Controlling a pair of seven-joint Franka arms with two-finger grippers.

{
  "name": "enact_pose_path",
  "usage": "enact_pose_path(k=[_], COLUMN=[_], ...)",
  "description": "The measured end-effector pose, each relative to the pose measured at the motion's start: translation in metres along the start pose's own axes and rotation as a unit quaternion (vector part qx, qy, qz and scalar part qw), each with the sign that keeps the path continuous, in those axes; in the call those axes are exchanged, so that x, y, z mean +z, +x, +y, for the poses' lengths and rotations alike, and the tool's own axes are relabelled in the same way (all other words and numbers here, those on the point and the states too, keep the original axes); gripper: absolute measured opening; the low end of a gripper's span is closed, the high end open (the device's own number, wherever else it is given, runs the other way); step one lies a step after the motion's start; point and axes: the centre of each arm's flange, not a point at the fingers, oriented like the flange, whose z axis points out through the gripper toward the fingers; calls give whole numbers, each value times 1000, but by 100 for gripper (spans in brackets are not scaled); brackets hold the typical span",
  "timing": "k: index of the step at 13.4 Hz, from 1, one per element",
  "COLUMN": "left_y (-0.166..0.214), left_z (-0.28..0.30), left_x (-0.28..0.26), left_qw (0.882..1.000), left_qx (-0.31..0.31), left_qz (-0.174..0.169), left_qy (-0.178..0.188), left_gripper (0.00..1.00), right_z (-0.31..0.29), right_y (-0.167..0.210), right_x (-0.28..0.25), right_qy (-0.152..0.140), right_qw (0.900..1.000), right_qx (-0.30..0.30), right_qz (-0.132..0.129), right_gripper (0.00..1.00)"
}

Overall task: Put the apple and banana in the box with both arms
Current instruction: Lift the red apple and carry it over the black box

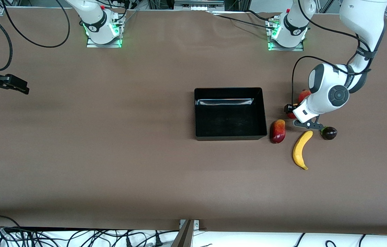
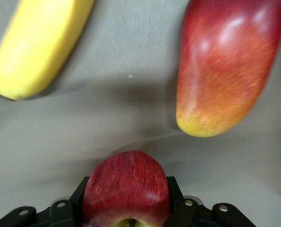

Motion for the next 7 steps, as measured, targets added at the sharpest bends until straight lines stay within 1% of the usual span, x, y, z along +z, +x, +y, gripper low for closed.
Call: enact_pose_path(k=[2, 4, 6, 7], left_y=[9, 16, 21, 21], left_z=[29, 78, 134, 163], left_x=[-48, -100, -140, -150], left_qw=[999, 998, 996, 996], left_qx=[27, 49, 33, 20], left_qz=[21, 46, 66, 71], left_qy=[3, -2, -39, -54], left_gripper=[67, 67, 67, 67], right_z=[-5, -6, -5, -5], right_y=[-1, -3, -4, -4], right_x=[0, 0, 1, 1], right_qy=[0, 0, 0, 0], right_qw=[1000, 1000, 1000, 1000], right_qx=[-4, -5, -4, -3], right_qz=[-4, -10, -12, -13], right_gripper=[100, 100, 100, 100])
